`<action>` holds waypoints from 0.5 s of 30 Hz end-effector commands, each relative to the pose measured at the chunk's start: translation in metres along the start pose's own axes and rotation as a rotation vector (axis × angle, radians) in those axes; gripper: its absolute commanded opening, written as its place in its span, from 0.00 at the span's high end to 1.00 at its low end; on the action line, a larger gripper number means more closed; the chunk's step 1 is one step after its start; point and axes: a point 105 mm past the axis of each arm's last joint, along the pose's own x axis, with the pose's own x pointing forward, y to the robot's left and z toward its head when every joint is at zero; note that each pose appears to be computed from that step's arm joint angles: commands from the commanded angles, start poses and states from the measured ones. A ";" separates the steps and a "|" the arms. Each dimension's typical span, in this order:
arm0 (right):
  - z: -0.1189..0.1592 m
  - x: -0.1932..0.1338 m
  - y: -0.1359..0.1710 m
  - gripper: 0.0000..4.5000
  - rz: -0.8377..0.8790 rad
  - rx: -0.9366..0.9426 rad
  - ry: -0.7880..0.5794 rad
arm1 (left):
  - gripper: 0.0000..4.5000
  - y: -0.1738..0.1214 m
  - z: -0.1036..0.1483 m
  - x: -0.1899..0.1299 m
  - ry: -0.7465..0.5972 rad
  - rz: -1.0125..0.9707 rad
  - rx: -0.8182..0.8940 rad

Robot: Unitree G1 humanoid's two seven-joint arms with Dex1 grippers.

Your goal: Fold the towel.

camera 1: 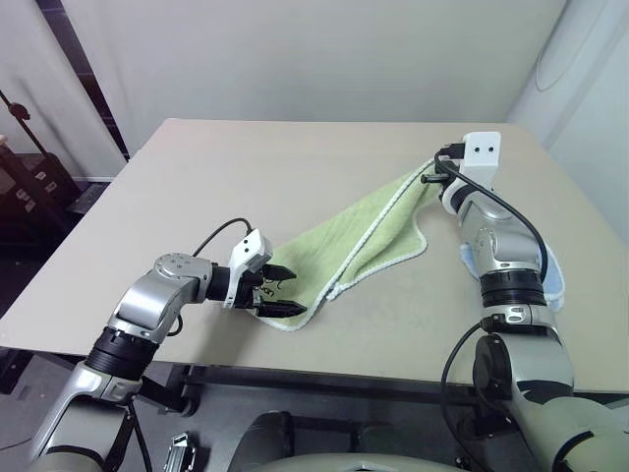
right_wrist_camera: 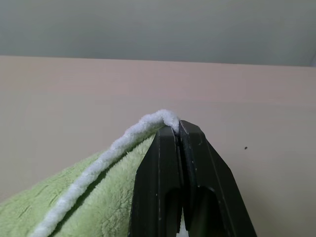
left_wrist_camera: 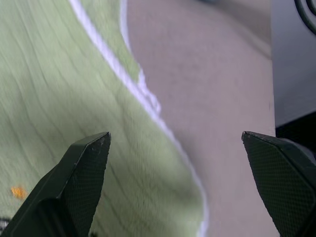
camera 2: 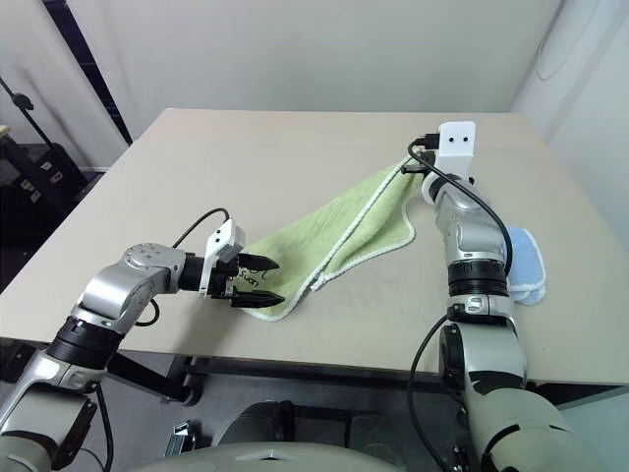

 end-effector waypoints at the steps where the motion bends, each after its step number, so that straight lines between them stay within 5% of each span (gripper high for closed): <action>1: 0.024 -0.002 -0.005 0.99 -0.016 -0.013 -0.077 | 0.00 -0.006 0.012 0.002 -0.020 -0.021 0.089; 6: 0.023 -0.003 -0.005 0.99 -0.020 -0.015 -0.080 | 0.00 -0.006 0.022 0.009 -0.052 -0.018 0.148; 15: 0.022 -0.001 0.001 0.99 0.000 -0.016 -0.076 | 0.00 0.008 0.097 -0.002 -0.262 -0.021 0.147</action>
